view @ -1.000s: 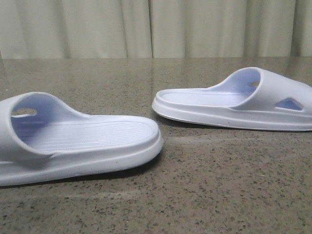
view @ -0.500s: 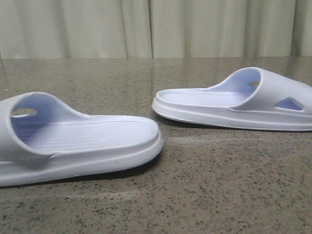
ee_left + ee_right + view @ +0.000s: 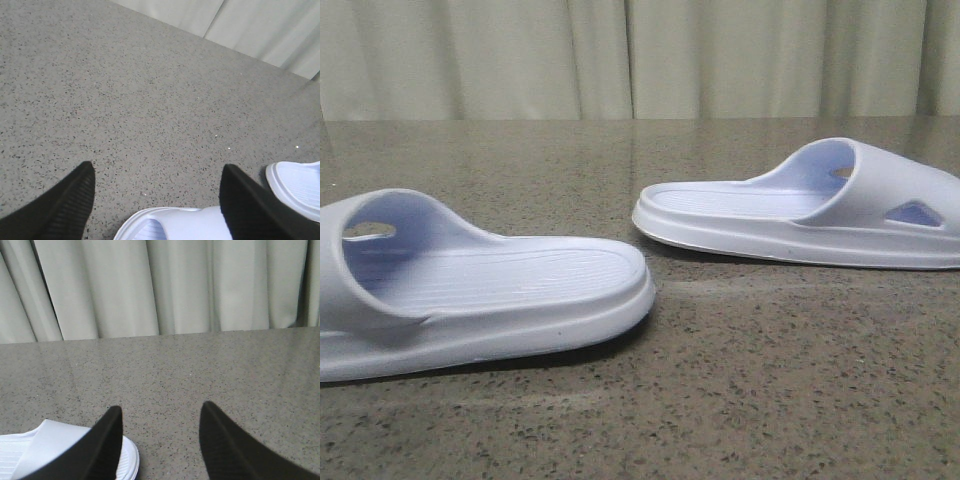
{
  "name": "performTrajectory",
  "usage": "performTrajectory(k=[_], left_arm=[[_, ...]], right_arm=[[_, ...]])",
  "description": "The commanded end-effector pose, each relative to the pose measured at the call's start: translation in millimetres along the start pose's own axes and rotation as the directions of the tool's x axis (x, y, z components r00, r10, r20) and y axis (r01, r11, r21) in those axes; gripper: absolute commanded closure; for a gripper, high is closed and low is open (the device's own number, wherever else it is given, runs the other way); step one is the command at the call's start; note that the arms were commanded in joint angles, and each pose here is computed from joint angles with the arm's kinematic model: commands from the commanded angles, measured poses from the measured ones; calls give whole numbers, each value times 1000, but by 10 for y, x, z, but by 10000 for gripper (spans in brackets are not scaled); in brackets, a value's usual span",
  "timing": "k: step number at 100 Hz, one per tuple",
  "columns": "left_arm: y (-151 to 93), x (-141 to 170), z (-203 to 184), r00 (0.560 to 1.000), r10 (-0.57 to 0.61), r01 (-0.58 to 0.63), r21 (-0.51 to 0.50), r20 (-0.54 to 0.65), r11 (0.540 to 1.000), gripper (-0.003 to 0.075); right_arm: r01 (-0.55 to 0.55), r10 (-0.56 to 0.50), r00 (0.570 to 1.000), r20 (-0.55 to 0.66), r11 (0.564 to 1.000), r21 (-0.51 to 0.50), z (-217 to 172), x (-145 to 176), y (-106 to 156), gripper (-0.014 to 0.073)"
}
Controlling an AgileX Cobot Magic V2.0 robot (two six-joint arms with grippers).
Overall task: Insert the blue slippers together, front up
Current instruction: 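Close the left gripper on the sole edge of the nearer slipper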
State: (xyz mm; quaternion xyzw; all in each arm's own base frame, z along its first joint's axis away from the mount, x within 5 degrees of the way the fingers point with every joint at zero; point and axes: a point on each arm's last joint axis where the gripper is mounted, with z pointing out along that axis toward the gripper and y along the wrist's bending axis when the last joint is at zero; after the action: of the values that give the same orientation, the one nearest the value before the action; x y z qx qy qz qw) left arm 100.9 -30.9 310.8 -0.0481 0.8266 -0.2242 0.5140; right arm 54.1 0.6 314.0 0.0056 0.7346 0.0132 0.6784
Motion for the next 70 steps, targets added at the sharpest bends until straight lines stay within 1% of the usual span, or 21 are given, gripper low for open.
performTrajectory(k=[1, 8, 21, 33, 45, 55, 70], left_arm=[[-28, -106, -7, 995, -71, 70, 16, 66, 997, 235], [4, -55, 22, 989, -140, 140, 9, 54, 990, 235], [87, 76, 95, 975, -220, 221, -15, 34, 975, 236], [176, 229, 165, 944, -329, 329, -45, 12, 943, 237], [253, 374, 219, 901, -434, 432, -76, -5, 899, 237], [274, 442, 242, 877, -480, 478, -77, -17, 875, 237], [263, 459, 257, 844, -535, 533, -61, -27, 844, 237]], right_arm=[[7, -7, 995, 102, 1000, 2, -2, -171, 3, 277], [7, -7, 995, 102, 1000, 2, -2, -171, 3, 277], [7, -7, 995, 102, 1000, 2, -2, -171, 3, 277], [2, -2, 995, 102, 1000, -1, -2, -171, 4, 277], [0, 0, 995, 102, 1000, -1, -2, -171, 5, 277], [0, 0, 995, 102, 1000, -1, -2, -171, 5, 277], [0, 0, 995, 102, 1000, -1, -2, -171, 5, 277]])
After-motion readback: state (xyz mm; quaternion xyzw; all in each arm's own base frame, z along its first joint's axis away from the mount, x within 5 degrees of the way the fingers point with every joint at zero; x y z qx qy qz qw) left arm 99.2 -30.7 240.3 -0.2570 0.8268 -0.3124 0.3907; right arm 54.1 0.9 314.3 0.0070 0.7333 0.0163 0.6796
